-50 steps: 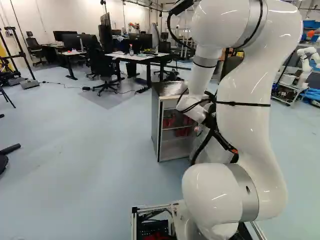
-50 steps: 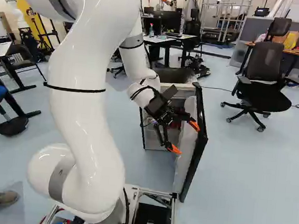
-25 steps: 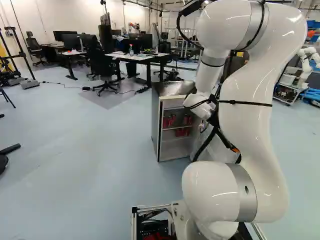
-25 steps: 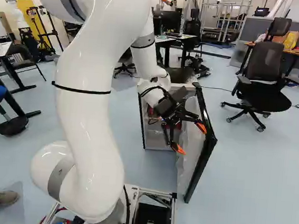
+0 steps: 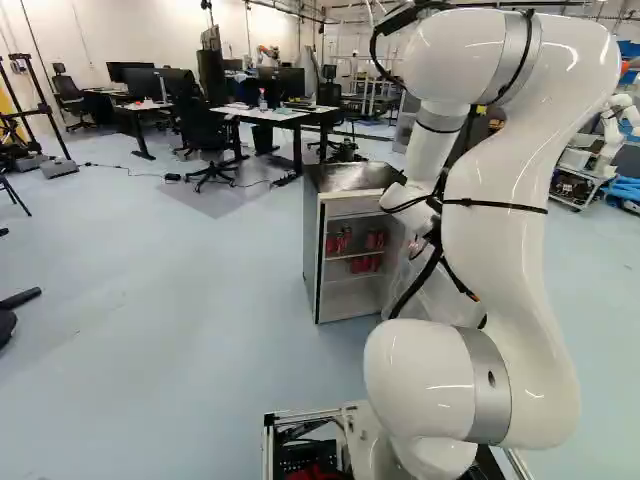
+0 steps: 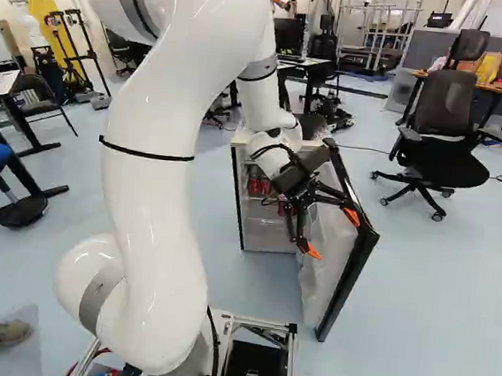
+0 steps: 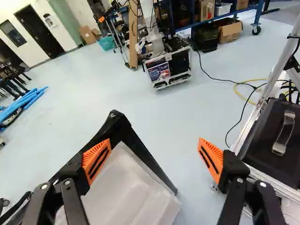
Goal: Grab a drink from the fridge
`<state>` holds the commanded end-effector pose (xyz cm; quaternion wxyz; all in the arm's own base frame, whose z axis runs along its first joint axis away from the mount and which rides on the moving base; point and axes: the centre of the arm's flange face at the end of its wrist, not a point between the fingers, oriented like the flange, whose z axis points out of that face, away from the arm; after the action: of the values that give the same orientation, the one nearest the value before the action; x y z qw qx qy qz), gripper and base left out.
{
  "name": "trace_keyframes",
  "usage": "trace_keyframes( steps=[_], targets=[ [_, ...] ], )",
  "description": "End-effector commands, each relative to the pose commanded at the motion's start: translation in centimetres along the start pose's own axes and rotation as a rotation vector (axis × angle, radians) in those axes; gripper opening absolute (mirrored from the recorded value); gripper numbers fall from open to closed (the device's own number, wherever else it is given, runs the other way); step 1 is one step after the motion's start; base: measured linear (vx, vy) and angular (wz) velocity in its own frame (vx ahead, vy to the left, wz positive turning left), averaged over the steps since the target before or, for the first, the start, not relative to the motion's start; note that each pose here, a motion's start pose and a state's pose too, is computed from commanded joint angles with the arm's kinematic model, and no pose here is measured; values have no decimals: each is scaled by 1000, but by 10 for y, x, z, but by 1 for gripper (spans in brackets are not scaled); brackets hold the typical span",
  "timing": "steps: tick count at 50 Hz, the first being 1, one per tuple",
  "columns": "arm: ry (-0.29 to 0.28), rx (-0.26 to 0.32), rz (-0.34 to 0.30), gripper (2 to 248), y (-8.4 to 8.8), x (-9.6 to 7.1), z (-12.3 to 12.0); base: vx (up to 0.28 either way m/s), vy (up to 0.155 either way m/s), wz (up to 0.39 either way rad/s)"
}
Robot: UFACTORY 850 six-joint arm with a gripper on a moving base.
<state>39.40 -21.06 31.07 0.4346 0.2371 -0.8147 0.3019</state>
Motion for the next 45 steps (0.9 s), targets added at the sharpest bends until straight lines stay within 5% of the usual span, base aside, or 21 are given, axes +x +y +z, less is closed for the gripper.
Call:
trace_keyframes(
  steps=[45],
  targets=[
    [7, 67, 56, 247, -68, 6, 34, 0, 0, 0]
  ],
)
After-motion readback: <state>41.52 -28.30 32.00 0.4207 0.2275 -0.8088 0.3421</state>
